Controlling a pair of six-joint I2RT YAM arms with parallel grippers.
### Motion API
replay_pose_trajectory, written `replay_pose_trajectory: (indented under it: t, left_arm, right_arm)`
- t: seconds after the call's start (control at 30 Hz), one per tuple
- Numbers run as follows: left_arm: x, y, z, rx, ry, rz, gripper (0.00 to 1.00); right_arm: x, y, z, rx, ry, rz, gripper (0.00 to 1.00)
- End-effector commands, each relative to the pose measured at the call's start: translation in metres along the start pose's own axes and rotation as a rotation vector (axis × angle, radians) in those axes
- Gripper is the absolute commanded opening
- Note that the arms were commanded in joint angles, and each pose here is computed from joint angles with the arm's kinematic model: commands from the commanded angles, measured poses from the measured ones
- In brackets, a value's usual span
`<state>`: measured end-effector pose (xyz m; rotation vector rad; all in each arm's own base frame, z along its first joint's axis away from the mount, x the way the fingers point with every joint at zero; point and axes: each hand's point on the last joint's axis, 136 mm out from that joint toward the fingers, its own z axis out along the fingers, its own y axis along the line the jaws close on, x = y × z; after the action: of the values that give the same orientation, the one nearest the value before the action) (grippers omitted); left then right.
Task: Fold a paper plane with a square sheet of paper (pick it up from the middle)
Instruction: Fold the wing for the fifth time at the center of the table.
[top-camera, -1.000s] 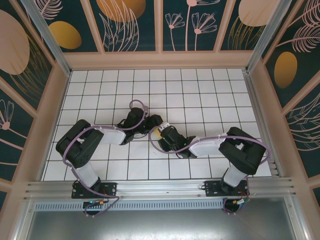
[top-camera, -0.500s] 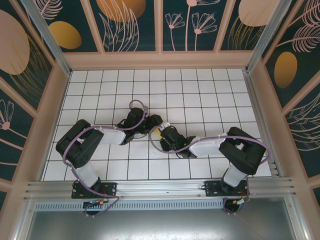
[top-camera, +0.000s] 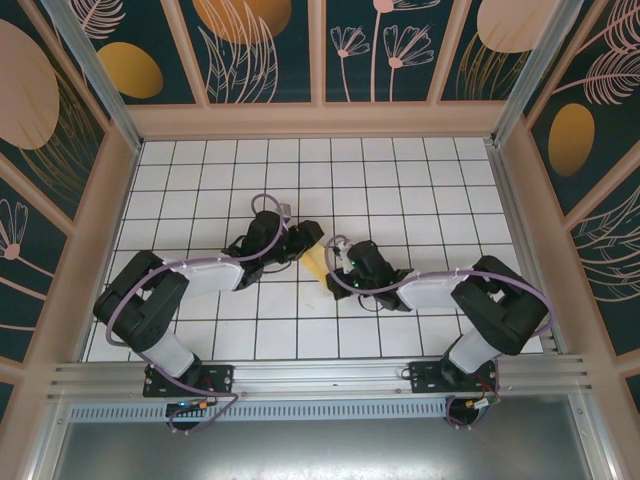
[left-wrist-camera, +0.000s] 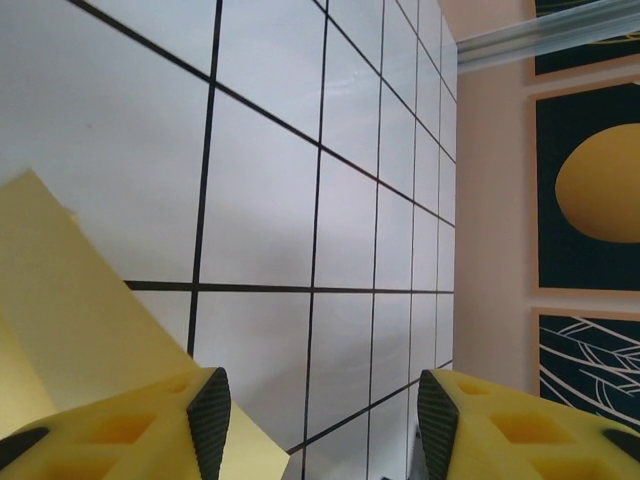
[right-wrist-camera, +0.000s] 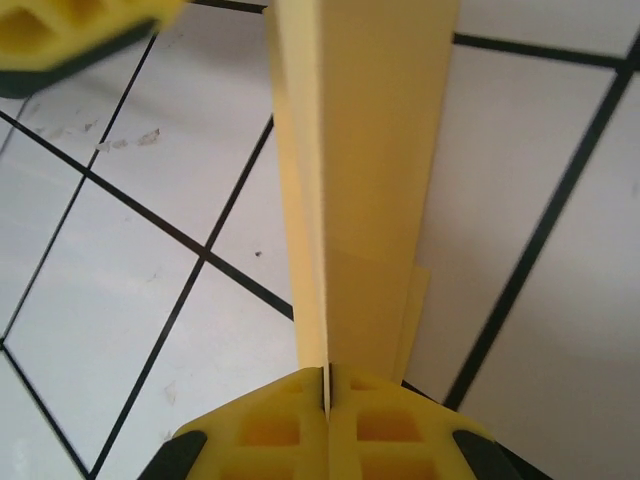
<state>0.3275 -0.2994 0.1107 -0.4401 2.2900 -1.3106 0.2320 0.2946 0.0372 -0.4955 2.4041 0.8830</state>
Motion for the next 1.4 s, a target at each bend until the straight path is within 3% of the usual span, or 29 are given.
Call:
replay_pose_trajectory:
  t: [0.0,0.33,0.67,1.37]
  left_arm:
    - [0.000,0.002,-0.005,-0.026,-0.014,0.038,0.56]
    - [0.002,0.001,-0.011,-0.018,-0.013,0.050,0.56]
    - [0.009,0.015,-0.023,-0.041,-0.014,0.028,0.55]
    - [0.033,0.001,0.000,0.088,0.141,0.031,0.55]
  right_arm:
    - [-0.007,0.029,-0.010,-0.213,-0.007,0.074,0.00]
    - [-0.001,0.023,-0.005,-0.310,0.054,0.189,0.00]
    - [0.010,0.005,0.008,-0.215,0.110,0.212,0.00]
    - [0.012,0.013,0.021,-0.245,0.164,0.238,0.00]
